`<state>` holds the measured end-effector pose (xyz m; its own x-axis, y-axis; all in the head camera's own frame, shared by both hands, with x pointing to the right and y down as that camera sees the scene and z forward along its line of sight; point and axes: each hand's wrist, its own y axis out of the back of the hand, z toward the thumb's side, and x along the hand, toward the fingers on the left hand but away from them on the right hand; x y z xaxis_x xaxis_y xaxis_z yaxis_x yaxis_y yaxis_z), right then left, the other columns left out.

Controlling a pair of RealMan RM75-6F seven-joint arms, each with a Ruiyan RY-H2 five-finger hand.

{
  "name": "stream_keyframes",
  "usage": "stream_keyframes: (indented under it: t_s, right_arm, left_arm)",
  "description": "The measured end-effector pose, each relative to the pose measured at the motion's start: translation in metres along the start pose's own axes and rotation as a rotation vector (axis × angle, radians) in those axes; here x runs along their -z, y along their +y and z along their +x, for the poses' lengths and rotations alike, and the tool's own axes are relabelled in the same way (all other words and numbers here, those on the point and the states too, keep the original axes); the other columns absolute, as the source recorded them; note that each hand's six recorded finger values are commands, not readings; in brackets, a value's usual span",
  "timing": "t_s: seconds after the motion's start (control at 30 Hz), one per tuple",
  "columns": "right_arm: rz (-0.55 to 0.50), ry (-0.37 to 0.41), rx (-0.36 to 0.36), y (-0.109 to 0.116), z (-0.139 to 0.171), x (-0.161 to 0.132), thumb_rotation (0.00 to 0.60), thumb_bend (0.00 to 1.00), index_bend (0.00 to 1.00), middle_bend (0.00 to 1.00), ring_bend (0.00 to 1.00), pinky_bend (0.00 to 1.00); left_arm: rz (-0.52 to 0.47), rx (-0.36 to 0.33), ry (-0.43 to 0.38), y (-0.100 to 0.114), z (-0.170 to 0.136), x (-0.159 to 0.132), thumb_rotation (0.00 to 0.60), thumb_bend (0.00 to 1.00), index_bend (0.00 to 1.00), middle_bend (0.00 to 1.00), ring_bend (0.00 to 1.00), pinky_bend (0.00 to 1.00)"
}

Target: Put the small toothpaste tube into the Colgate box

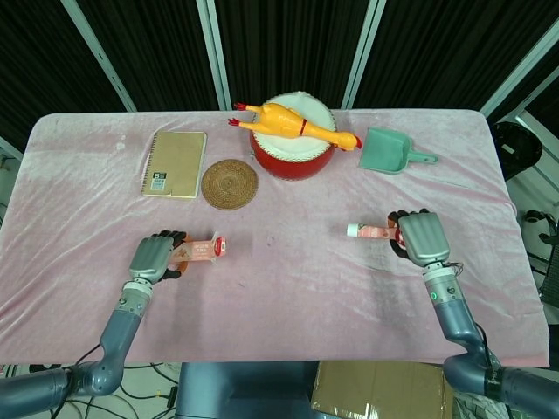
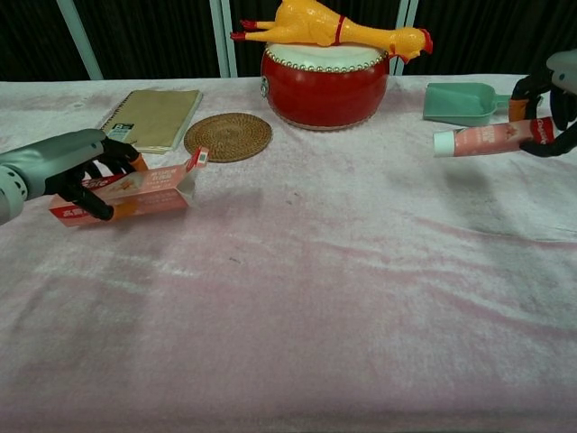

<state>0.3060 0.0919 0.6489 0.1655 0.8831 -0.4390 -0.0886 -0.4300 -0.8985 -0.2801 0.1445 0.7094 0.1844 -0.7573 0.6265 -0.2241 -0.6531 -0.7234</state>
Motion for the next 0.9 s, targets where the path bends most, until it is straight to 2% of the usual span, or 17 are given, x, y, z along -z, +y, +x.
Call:
stream_keyframes:
  t_s: [0.13,0.27,0.37,0.5,0.7,0.9]
  right_arm:
    - [0.032,0.030,0.054,0.024,-0.006,-0.007,0.600,0.39,0.64,0.58,0.55,0.48]
    - [0.112,0.080,0.131,0.056,-0.014,-0.018,0.600,0.39,0.64,0.58,0.55,0.48]
    - [0.161,0.113,0.192,0.082,-0.020,-0.027,0.600,0.39,0.64,0.58,0.55,0.48]
    - [0.208,0.138,0.251,0.106,-0.024,-0.036,0.600,0.39,0.65,0.60,0.56,0.52]
    - [0.279,0.202,0.321,0.131,-0.024,-0.053,0.600,0.39,0.65,0.60,0.56,0.52]
    - [0.312,0.267,0.352,0.140,-0.019,-0.070,0.600,0.39,0.65,0.60,0.56,0.52]
  left_arm:
    - [-0.117,-0.061,-0.066,0.008,0.009,-0.014,0.600,0.43,0.41,0.33,0.24,0.33]
    - [-0.248,-0.121,-0.153,0.012,0.025,-0.035,0.600,0.43,0.41,0.33,0.24,0.33]
    - [-0.313,-0.150,-0.198,0.009,0.038,-0.055,0.600,0.43,0.41,0.33,0.24,0.33]
    - [-0.394,-0.162,-0.236,0.007,0.048,-0.082,0.600,0.42,0.41,0.33,0.24,0.33]
    - [-0.428,-0.148,-0.261,0.002,0.054,-0.110,0.600,0.42,0.41,0.33,0.23,0.33]
    - [-0.434,-0.162,-0.267,0.004,0.057,-0.120,0.600,0.43,0.41,0.33,0.24,0.33]
